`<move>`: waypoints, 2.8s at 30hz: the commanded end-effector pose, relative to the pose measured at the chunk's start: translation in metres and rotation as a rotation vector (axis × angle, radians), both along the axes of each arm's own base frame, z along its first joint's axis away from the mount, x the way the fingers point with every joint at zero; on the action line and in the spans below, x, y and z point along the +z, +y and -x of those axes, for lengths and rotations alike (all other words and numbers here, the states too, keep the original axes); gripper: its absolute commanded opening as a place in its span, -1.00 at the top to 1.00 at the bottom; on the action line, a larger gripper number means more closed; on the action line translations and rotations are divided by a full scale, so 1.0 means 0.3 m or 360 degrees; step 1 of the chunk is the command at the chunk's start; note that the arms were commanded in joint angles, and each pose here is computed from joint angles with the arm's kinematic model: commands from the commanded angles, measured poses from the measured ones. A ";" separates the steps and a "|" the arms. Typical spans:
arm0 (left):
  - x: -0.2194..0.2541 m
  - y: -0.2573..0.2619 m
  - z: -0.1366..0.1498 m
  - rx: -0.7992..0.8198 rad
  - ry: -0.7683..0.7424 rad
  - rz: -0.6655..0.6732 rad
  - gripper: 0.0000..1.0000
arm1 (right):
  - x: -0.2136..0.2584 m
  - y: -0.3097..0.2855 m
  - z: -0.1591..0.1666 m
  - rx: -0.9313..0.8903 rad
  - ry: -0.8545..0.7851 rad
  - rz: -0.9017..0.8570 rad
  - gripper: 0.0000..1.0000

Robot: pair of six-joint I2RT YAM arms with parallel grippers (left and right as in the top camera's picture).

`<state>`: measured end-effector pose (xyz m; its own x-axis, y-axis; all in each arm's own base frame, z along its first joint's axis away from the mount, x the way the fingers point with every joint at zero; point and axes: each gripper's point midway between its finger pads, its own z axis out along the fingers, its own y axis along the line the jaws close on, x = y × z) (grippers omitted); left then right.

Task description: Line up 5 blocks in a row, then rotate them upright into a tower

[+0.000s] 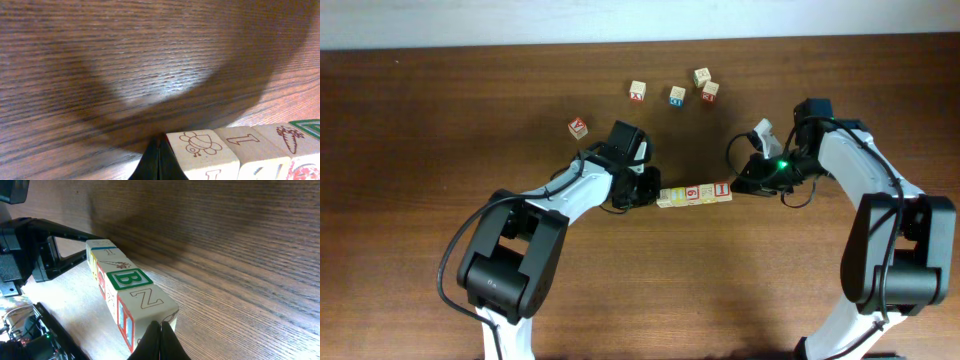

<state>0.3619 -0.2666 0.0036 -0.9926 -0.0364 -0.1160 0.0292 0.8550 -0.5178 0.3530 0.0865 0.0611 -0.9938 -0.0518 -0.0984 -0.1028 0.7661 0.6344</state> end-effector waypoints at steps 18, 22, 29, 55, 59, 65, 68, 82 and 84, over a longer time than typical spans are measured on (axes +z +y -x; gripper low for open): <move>0.036 -0.082 0.041 -0.0102 0.0044 0.0163 1.00 | -0.182 0.073 0.008 -0.0069 0.0234 0.0385 0.92; 0.018 -0.033 0.014 -0.0083 -0.0003 0.0072 1.00 | -0.204 0.073 0.007 -0.0068 0.0248 0.0385 0.92; 0.017 0.092 -0.042 -0.0057 -0.0061 -0.0200 1.00 | -0.204 0.072 0.004 -0.0070 0.0242 0.0384 0.92; 0.079 0.076 -0.010 -0.0197 0.0054 0.0096 1.00 | -0.177 0.007 0.026 -0.0085 0.0298 0.0236 0.92; 0.080 0.076 -0.010 -0.0181 0.0063 0.0097 1.00 | -0.123 -0.039 0.008 -0.0072 0.0183 -0.0063 0.92; 0.080 0.075 -0.013 -0.0177 0.0060 0.0099 1.00 | -0.168 -0.015 0.004 -0.0072 0.0085 -0.0139 0.92; 0.081 0.074 -0.013 -0.0177 0.0059 0.0100 1.00 | -0.173 0.019 0.006 -0.0038 0.0068 -0.0147 0.92; 0.083 0.071 -0.016 -0.0174 0.0056 0.0109 1.00 | -0.122 0.073 0.015 -0.0021 0.0074 -0.0271 0.92; 0.083 0.071 -0.017 -0.0174 0.0054 0.0110 1.00 | -0.074 0.073 0.009 -0.0017 0.0019 -0.0268 0.92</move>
